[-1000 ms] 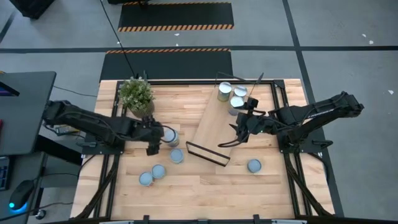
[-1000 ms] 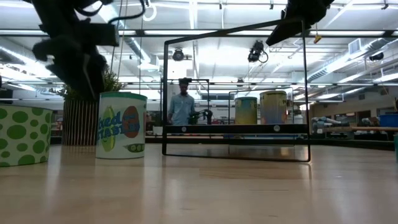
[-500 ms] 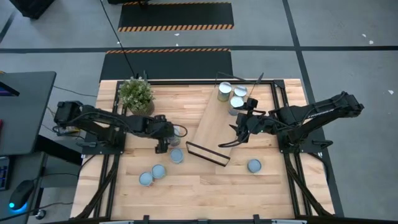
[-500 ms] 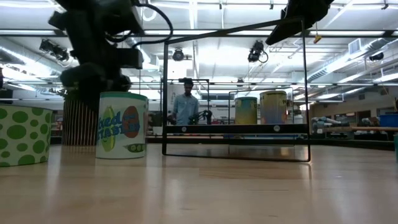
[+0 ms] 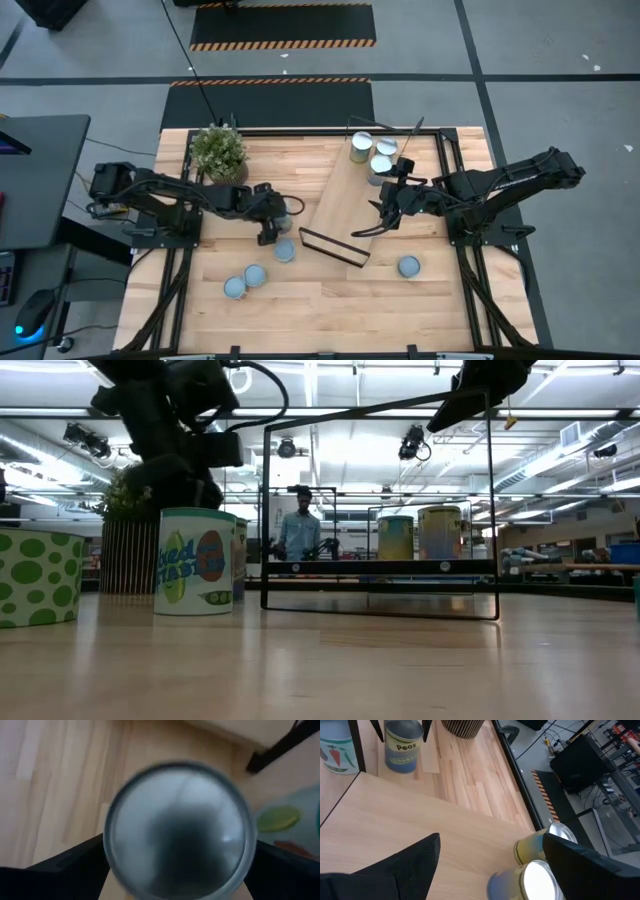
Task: Pick and place cans onto a shelf
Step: Put the canned peas on the shelf
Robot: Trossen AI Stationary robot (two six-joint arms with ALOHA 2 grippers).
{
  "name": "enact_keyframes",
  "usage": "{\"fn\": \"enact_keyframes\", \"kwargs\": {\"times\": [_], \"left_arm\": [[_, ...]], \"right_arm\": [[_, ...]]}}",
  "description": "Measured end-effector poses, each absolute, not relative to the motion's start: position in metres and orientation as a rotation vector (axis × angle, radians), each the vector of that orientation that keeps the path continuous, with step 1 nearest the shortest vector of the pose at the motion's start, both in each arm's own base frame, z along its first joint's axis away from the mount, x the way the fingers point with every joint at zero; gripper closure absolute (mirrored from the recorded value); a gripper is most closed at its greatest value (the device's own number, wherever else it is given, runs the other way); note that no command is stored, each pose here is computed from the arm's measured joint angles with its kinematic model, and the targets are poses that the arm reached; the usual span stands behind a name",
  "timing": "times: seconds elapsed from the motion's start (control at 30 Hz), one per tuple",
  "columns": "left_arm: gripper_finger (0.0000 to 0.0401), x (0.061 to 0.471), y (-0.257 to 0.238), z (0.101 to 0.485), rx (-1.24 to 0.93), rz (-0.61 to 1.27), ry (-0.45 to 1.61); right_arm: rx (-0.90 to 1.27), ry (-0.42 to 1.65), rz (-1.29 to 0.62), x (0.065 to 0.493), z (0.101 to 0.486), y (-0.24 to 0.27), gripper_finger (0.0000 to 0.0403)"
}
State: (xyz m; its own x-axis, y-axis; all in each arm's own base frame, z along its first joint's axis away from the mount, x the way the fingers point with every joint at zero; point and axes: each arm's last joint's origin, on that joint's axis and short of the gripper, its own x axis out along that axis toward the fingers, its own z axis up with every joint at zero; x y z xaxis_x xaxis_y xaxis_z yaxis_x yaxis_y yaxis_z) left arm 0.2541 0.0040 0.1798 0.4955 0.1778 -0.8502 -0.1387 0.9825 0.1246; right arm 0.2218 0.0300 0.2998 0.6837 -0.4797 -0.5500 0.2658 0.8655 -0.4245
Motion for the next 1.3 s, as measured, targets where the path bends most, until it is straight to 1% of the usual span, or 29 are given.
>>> {"fn": "enact_keyframes", "kwargs": {"times": [0.1, 0.27, 0.37, 0.57, 0.67, 0.77, 0.9, 1.07, 1.3], "left_arm": [[0.0025, 0.256, 0.008, 0.179, 0.035, 0.202, 1.026], [0.0066, 0.260, 0.017, 0.179, 0.018, 0.230, 0.998], [0.0081, 0.262, 0.023, 0.180, 0.024, 0.243, 0.969], [0.0078, 0.265, 0.046, 0.186, 0.067, 0.270, 0.914], [0.0078, 0.271, 0.065, 0.204, 0.084, 0.303, 0.881], [0.0078, 0.284, 0.082, 0.224, 0.085, 0.282, 0.825], [0.0077, 0.309, 0.101, 0.242, 0.106, 0.254, 0.812], [0.0077, 0.348, 0.119, 0.241, 0.146, 0.192, 0.864], [0.0076, 0.400, 0.134, 0.243, 0.187, 0.086, 0.883]], "right_arm": [[-0.325, 0.702, -0.426, 0.222, 0.300, 0.030, 0.0045], [-0.323, 0.702, -0.427, 0.222, 0.300, 0.030, 0.0045], [-0.323, 0.701, -0.427, 0.222, 0.300, 0.030, 0.0045], [-0.330, 0.703, -0.425, 0.222, 0.300, 0.030, 0.0045], [-0.336, 0.704, -0.424, 0.222, 0.300, 0.030, 0.0045], [-0.342, 0.706, -0.425, 0.222, 0.300, 0.029, 0.0045], [-0.343, 0.714, -0.433, 0.222, 0.300, 0.026, 0.0045], [-0.346, 0.723, -0.441, 0.222, 0.299, 0.024, 0.0045], [-0.364, 0.741, -0.435, 0.219, 0.299, 0.024, 0.0045]]}}
